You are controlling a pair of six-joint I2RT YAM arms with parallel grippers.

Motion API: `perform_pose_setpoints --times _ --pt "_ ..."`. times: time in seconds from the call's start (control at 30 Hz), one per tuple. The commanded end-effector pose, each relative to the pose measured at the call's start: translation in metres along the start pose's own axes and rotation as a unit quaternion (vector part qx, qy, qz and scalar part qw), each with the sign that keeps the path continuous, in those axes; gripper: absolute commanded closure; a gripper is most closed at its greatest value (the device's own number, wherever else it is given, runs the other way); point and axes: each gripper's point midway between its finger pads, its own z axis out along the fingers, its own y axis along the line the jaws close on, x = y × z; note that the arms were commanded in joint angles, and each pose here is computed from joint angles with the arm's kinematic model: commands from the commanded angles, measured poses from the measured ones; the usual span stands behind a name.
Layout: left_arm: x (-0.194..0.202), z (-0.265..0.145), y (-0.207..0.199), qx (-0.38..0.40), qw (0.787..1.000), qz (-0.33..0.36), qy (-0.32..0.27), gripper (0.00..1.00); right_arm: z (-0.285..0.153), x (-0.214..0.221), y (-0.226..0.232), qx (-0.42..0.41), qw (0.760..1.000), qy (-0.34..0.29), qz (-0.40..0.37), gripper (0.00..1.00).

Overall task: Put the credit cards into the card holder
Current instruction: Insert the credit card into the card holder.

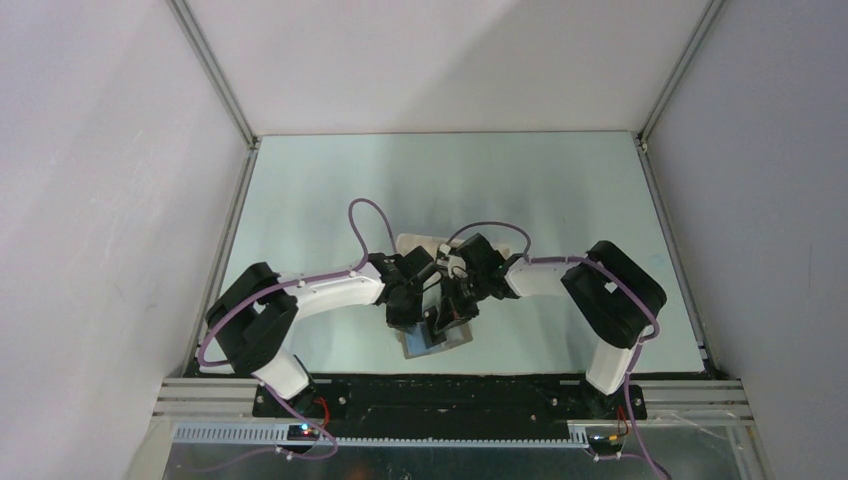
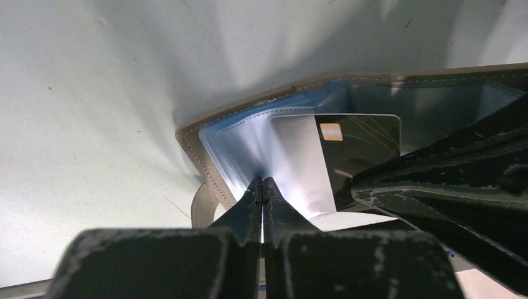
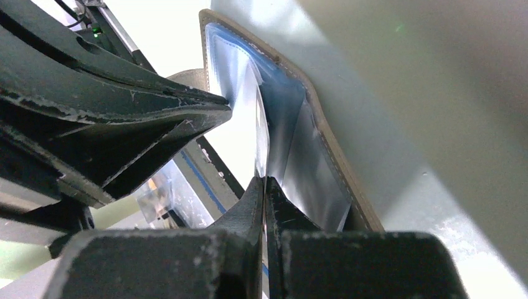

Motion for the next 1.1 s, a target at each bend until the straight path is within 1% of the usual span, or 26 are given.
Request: perform_pose_setpoints --times 0.0,0.13,0.17,0.2,0.23,0.27,0.3,0.33,0.4,0.43,0.47,0.5,0.53,0.67,0.87,0.97,1.07 --pt "0.007 0.005 0.015 -0.032 0.999 0.017 0.007 1.0 0.015 0.014 -0.041 0.084 0.996 0.005 0.041 1.0" --pt "0.007 -0.003 0.015 -0.021 1.0 0.013 -0.003 1.0 0.024 0.022 -0.041 0.087 0.995 0.017 0.049 1.0" --pt "0.003 -0.009 0.014 -0.013 1.0 0.007 -0.014 0.99 0.024 0.024 -0.042 0.091 0.994 0.02 0.052 1.0" --pt "0.004 -0.01 0.016 -0.012 1.0 0.003 -0.019 0.96 0.026 0.027 -0.044 0.099 0.994 0.021 0.051 0.99" --pt "0.0 -0.017 0.016 -0.003 0.999 -0.008 -0.031 0.93 0.025 0.028 -0.045 0.104 0.993 0.024 0.052 0.95" --pt "0.001 -0.019 0.018 0.0 0.999 -0.016 -0.035 0.88 0.025 0.029 -0.046 0.109 0.993 0.021 0.05 0.93" --pt "-0.003 -0.026 0.018 0.01 0.999 -0.025 -0.047 0.86 0.024 0.03 -0.046 0.112 0.992 0.022 0.049 0.83" --pt "-0.003 -0.027 0.021 0.011 0.998 -0.032 -0.049 0.82 0.024 0.029 -0.045 0.114 0.992 0.02 0.046 0.78" --pt "-0.004 -0.031 0.027 0.017 0.997 -0.044 -0.056 0.78 0.021 0.028 -0.043 0.119 0.992 0.016 0.042 0.57" --pt "-0.006 -0.034 0.029 0.022 0.997 -0.05 -0.059 0.77 0.021 0.029 -0.043 0.122 0.992 0.016 0.041 0.53" --pt "-0.005 -0.033 0.031 0.021 0.997 -0.053 -0.058 0.76 0.019 0.028 -0.043 0.127 0.991 0.012 0.039 0.46" --pt "-0.007 -0.033 0.033 0.021 0.996 -0.058 -0.061 0.75 0.018 0.028 -0.043 0.132 0.991 0.011 0.036 0.42" --pt "-0.006 -0.032 0.034 0.024 0.996 -0.059 -0.059 0.75 0.017 0.027 -0.042 0.134 0.99 0.01 0.032 0.37" --pt "-0.009 -0.026 0.029 0.036 0.996 -0.06 -0.057 0.75 0.017 0.025 -0.039 0.146 0.989 0.01 0.014 0.25" --pt "-0.008 -0.017 0.02 0.049 0.996 -0.064 -0.04 0.8 0.024 0.024 -0.03 0.148 0.988 0.027 -0.039 0.16" --pt "-0.01 -0.015 0.018 0.049 0.996 -0.069 -0.04 0.82 0.028 0.026 -0.022 0.127 0.99 0.036 -0.057 0.14" --pt "-0.011 -0.012 0.017 0.049 0.995 -0.073 -0.04 0.88 0.031 0.028 -0.01 0.1 0.992 0.041 -0.071 0.14"
